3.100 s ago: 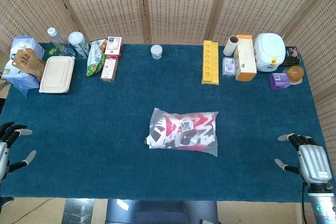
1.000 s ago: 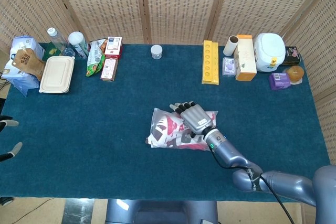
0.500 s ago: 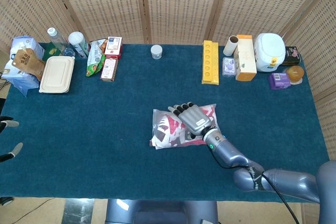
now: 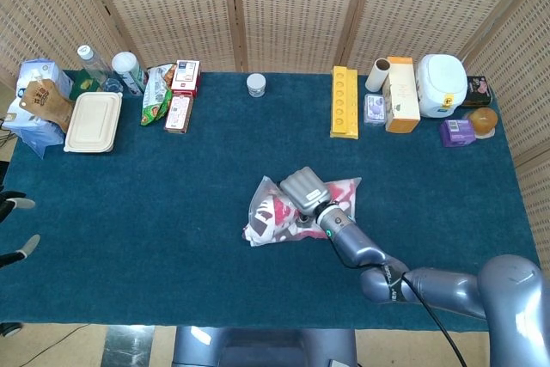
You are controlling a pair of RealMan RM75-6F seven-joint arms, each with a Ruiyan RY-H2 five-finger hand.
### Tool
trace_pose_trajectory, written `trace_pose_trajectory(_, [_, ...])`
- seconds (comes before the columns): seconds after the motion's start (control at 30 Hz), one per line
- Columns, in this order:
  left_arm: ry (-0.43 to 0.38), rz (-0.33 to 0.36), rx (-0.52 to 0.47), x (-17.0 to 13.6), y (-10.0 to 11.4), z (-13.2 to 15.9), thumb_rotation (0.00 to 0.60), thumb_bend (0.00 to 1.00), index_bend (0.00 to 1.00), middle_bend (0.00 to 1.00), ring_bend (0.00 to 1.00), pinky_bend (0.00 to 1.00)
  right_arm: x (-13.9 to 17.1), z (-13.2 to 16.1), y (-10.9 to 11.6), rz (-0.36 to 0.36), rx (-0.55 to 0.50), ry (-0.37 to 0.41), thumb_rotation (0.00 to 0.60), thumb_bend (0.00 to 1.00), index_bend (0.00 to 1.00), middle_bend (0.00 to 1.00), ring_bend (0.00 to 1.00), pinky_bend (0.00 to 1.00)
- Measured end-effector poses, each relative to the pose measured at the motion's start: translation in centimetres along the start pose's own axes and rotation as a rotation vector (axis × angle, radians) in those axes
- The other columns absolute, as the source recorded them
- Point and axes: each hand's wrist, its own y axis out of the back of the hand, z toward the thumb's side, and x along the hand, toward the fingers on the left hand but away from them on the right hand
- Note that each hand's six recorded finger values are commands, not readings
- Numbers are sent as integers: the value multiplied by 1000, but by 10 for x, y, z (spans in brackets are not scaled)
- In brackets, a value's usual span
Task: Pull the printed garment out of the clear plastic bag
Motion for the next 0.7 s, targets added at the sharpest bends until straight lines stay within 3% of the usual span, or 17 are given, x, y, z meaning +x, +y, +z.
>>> trace_pose_trajectory(0.2, [-37, -8, 4, 2, -1, 11, 600, 206, 357, 285, 165, 285, 3, -2, 1, -36, -134, 26, 600, 208, 906, 954, 1000, 983])
trace_pose_trajectory(0.5, [-123, -17, 39, 13, 2, 35, 600, 200, 357, 356, 278, 388, 21, -11, 12, -65, -385, 82, 600, 213, 919, 967, 1000, 1000])
trace_pose_trajectory(0.7, [-236, -47, 91, 31, 0, 64, 600, 189, 360, 557, 457, 539, 39, -7, 18, -72, -477, 142, 600, 214, 919, 967, 1000, 1000])
